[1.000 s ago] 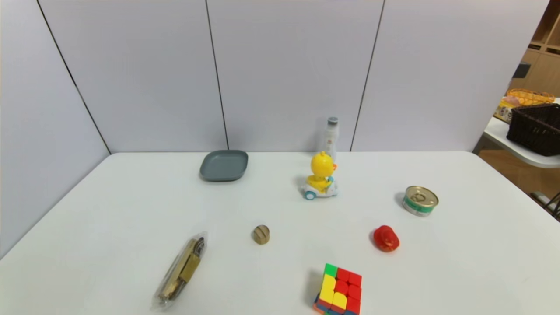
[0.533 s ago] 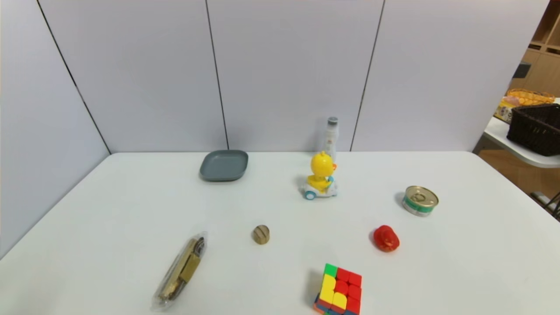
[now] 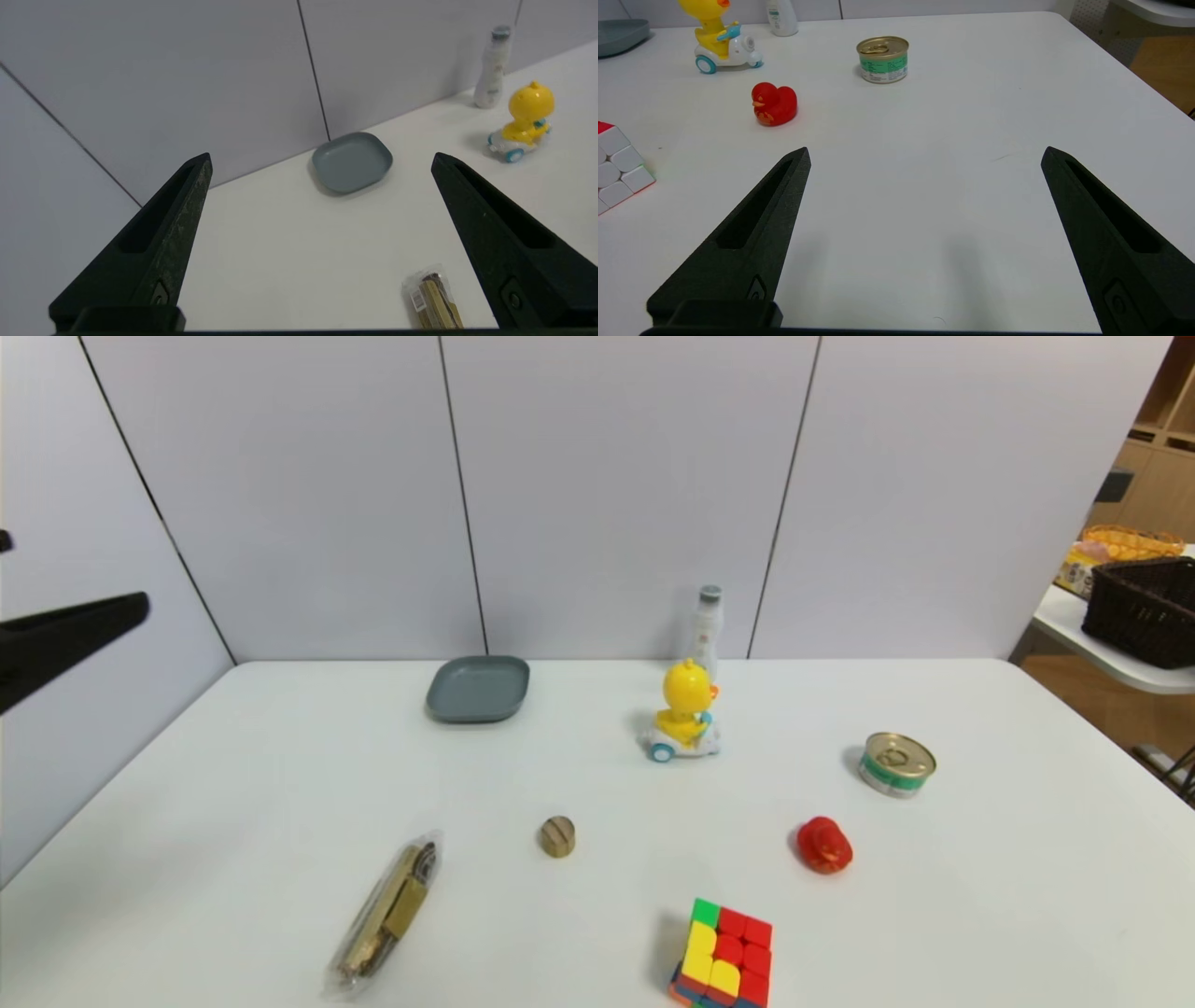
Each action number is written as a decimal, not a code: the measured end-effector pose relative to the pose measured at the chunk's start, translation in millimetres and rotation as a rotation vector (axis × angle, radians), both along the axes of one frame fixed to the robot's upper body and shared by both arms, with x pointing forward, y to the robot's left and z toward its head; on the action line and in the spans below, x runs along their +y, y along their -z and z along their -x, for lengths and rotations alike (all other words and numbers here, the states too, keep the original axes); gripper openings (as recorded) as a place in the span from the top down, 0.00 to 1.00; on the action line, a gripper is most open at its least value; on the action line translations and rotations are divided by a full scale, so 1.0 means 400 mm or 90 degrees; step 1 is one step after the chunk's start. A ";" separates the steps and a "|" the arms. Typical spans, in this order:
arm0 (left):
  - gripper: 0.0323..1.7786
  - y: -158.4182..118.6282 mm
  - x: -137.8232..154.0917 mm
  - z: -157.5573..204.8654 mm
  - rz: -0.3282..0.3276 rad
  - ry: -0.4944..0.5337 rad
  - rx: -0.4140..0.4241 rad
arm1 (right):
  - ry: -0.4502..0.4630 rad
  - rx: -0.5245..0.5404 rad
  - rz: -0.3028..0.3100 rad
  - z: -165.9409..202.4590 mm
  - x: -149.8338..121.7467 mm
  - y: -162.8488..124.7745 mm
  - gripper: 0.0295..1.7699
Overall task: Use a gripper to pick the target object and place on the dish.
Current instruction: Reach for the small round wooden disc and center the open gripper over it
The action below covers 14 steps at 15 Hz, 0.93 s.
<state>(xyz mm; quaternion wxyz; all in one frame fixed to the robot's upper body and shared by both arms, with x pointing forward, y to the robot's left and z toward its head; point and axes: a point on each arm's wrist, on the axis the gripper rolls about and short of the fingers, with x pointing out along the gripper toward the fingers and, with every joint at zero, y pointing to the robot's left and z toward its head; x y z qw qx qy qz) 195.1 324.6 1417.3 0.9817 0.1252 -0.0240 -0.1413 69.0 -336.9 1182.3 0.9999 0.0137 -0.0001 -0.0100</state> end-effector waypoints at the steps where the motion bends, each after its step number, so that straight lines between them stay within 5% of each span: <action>1: 0.05 0.009 -0.009 -0.031 -0.012 0.029 0.029 | 0.000 0.000 0.000 0.000 0.000 0.000 0.03; 8: 0.05 0.077 -0.140 -0.186 -0.048 0.203 0.183 | 0.000 0.000 0.000 0.000 0.000 0.000 0.03; 14: 0.05 0.181 -0.229 -0.265 -0.094 0.259 0.335 | 0.000 0.000 0.000 0.000 0.000 0.000 0.03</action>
